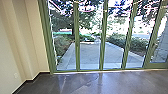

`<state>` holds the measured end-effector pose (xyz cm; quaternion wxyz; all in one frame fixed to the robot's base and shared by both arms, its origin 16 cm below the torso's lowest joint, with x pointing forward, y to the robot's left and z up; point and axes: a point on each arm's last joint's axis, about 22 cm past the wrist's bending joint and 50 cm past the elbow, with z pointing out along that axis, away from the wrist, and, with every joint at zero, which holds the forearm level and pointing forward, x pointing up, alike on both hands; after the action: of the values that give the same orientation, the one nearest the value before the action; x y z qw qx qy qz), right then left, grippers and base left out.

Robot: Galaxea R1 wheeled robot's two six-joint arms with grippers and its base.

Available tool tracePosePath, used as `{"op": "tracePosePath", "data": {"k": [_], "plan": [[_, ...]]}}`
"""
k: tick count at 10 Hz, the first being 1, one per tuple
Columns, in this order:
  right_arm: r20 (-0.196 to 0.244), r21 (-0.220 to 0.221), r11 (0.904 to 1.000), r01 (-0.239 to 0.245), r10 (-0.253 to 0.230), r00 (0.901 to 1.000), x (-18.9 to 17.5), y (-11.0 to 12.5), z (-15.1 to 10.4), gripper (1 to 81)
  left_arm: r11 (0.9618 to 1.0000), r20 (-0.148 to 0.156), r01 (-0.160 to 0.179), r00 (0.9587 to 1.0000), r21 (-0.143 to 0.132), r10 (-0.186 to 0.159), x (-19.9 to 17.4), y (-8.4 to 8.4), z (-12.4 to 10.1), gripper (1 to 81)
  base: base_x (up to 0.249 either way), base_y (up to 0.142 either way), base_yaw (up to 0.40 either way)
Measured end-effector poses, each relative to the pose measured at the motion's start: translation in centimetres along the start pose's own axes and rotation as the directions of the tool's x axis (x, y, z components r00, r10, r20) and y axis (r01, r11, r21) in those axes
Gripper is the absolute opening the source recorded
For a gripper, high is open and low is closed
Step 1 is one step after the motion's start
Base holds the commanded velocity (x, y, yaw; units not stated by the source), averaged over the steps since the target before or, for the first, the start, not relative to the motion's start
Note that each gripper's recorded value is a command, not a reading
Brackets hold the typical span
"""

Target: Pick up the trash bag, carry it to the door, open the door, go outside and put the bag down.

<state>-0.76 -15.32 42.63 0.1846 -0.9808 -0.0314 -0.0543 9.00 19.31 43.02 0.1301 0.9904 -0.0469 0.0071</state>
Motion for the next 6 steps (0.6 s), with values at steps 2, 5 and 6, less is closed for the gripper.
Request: {"op": "tracePosePath", "data": {"k": [2,5,6], "plan": [[-0.001,0.000,1.0000,0.000,0.000,1.0000,0.04,0.01,0.00,81.1,1.0000,0.001,0.000,1.0000,0.000,0.000,-0.02,0.00,0.00,1.0,0.000,0.000,-0.288],[-0.001,0.000,1.0000,0.000,0.000,1.0000,0.08,0.01,0.00,81.1,1.0000,0.000,0.000,1.0000,0.000,0.000,0.00,0.00,0.00,1.0,0.000,0.000,-0.290],[-0.001,0.000,1.0000,0.000,0.000,1.0000,0.03,0.00,0.00,81.1,1.0000,-0.001,0.000,1.0000,0.000,0.000,0.00,0.00,0.00,1.0,0.000,0.000,-0.291]]}}
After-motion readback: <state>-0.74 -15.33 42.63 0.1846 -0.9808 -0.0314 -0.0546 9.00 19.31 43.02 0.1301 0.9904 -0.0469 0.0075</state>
